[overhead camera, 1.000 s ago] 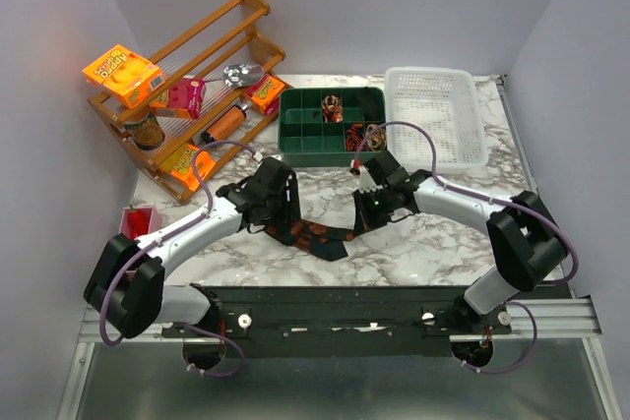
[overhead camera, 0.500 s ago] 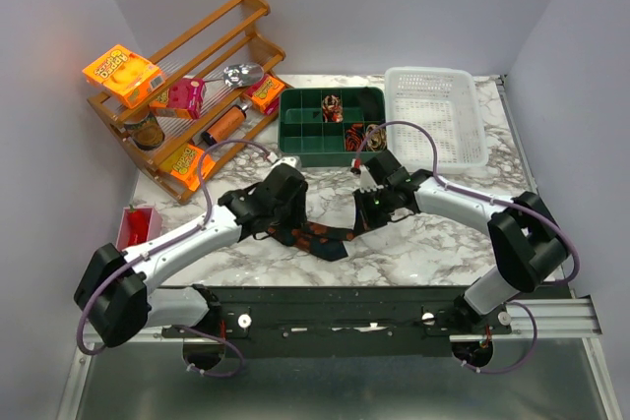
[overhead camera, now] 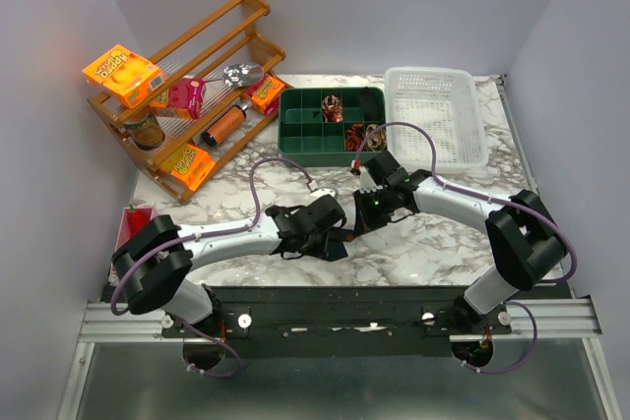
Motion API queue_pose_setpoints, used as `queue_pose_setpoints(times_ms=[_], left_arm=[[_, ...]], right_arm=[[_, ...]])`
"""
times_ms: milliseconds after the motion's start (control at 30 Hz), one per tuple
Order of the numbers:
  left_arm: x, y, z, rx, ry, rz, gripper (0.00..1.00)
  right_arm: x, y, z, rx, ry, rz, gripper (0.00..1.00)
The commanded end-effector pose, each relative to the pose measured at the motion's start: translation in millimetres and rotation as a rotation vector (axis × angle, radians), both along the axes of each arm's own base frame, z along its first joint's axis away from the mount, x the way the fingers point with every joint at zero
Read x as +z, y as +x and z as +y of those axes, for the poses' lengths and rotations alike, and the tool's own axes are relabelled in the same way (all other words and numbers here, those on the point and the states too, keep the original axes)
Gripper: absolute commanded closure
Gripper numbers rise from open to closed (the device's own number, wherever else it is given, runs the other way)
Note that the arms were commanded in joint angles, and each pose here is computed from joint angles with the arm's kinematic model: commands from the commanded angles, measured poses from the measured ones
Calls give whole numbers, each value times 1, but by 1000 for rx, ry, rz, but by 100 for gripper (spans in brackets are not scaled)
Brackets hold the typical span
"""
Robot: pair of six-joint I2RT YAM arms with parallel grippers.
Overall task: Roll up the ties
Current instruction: Roll the tie at the center of the board.
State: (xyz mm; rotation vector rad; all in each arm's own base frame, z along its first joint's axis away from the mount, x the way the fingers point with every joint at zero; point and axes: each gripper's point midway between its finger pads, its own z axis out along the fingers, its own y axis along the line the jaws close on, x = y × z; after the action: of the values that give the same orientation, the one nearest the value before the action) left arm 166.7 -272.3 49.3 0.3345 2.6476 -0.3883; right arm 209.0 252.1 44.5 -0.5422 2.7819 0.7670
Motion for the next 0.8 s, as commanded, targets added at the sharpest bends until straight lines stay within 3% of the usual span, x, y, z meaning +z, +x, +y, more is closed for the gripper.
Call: queue_pose_setpoints(times_ms=[0, 767], left_arm=[[-18, 6, 3, 34, 59, -22, 100], [-44, 14, -11, 32, 83, -12, 100]], right_arm=[[1, -7, 1, 7, 6, 15, 99], [-10, -36, -10, 15, -2, 86, 99]])
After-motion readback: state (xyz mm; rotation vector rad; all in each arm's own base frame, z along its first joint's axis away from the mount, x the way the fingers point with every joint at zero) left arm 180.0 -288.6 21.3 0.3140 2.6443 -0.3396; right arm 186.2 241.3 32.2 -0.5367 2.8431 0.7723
